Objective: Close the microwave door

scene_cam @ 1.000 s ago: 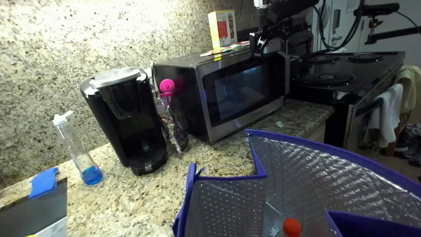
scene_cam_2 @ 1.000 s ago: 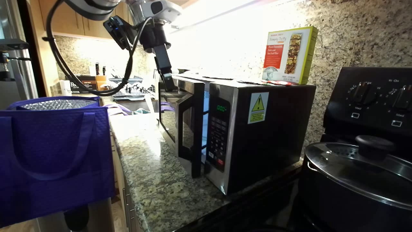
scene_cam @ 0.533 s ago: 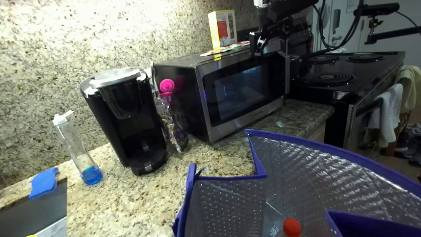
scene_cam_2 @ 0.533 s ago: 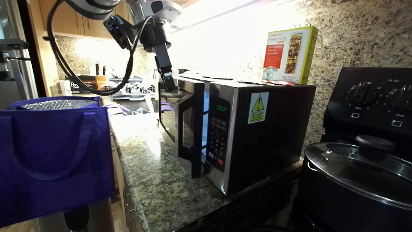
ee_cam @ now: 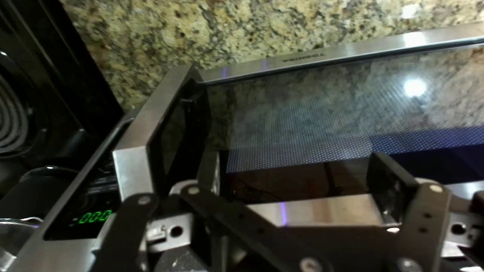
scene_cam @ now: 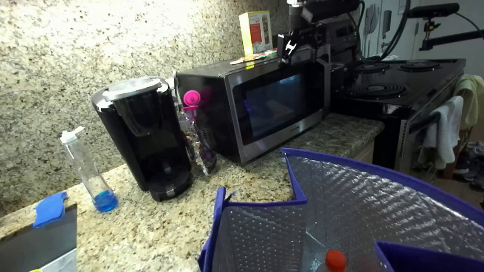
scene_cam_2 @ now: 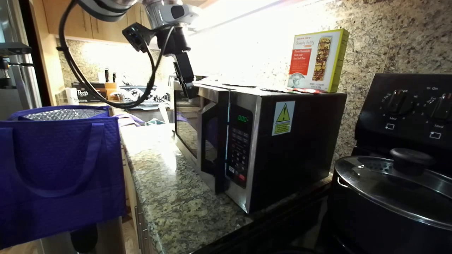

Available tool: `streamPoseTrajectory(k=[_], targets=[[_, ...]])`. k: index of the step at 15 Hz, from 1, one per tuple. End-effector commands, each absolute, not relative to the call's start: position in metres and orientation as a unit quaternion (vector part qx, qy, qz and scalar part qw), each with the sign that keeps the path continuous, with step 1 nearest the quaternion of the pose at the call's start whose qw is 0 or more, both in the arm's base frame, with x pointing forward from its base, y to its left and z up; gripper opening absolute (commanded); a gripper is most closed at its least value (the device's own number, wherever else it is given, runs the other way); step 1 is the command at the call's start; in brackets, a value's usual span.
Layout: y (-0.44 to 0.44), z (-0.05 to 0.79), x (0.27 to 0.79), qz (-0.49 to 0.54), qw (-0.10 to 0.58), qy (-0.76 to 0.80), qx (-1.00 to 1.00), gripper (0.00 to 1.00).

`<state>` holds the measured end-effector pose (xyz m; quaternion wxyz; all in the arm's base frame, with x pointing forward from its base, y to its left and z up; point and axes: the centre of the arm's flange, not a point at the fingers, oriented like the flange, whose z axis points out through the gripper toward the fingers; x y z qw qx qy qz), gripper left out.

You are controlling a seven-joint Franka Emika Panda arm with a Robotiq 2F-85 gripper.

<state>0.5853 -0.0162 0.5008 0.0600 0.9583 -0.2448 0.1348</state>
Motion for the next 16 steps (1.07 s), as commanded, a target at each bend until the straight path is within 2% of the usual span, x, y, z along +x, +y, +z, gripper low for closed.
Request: streamPoseTrajectory(k=[1, 4, 7, 11, 12, 14, 16], targets=[[-0.033, 0.482, 0.608, 0.175, -0.026, -0.226, 0.958, 1.00], [-0.047, 0.464, 0.605, 0.202, -0.067, -0.208, 0.955, 1.00], [-0.050, 0.452, 0.601, 0.243, -0.076, -0.155, 0.954, 1.00], [-0.055, 0.453, 0.594, 0.284, -0.008, -0.159, 0.946, 1.00], [-0.053, 0.454, 0.593, 0.279, -0.011, -0.149, 0.949, 1.00], [-0.046, 0.456, 0.590, 0.250, -0.061, -0.146, 0.955, 1.00], [-0.043, 0.473, 0.570, 0.234, -0.079, -0.145, 0.958, 1.00]])
